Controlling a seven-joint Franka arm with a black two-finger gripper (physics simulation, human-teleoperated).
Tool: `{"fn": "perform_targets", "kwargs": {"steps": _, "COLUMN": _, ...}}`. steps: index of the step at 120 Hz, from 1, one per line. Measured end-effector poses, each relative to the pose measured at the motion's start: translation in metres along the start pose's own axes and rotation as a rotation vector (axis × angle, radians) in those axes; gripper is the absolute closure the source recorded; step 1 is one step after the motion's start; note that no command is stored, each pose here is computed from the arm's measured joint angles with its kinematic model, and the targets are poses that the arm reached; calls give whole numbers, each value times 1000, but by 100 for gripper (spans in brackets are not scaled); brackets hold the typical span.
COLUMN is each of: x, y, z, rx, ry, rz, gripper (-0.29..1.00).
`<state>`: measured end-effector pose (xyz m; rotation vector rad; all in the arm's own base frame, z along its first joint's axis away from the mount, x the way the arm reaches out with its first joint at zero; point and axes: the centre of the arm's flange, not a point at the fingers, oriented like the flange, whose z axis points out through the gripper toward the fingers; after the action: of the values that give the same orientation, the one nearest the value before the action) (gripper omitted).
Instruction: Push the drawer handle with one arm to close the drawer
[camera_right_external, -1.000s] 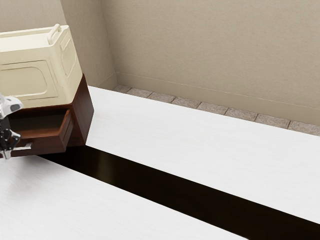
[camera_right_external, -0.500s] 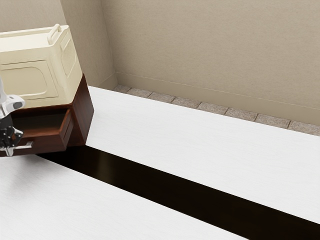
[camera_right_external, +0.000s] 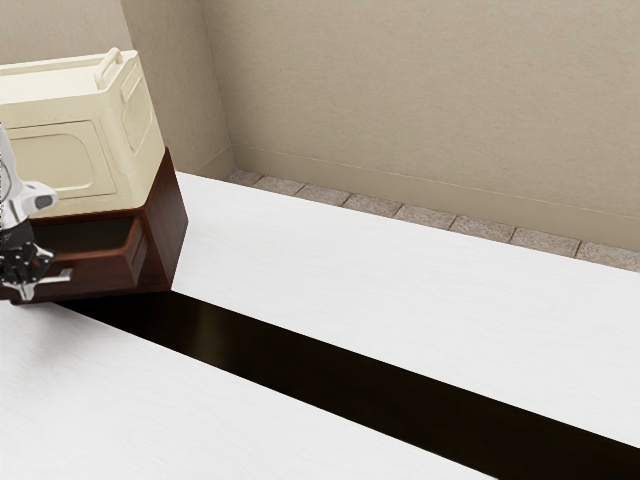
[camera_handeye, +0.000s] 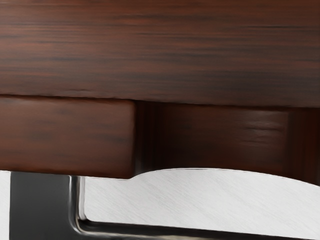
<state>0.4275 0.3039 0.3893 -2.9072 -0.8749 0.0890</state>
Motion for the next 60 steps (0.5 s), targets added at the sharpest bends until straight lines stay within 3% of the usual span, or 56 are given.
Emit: {"fn": "perform_targets", "kwargs": {"steps": 60, "x": 49, "y": -1, "z": 0, "rx": -13, "ry": 27, "rz": 24, "gripper": 79}}
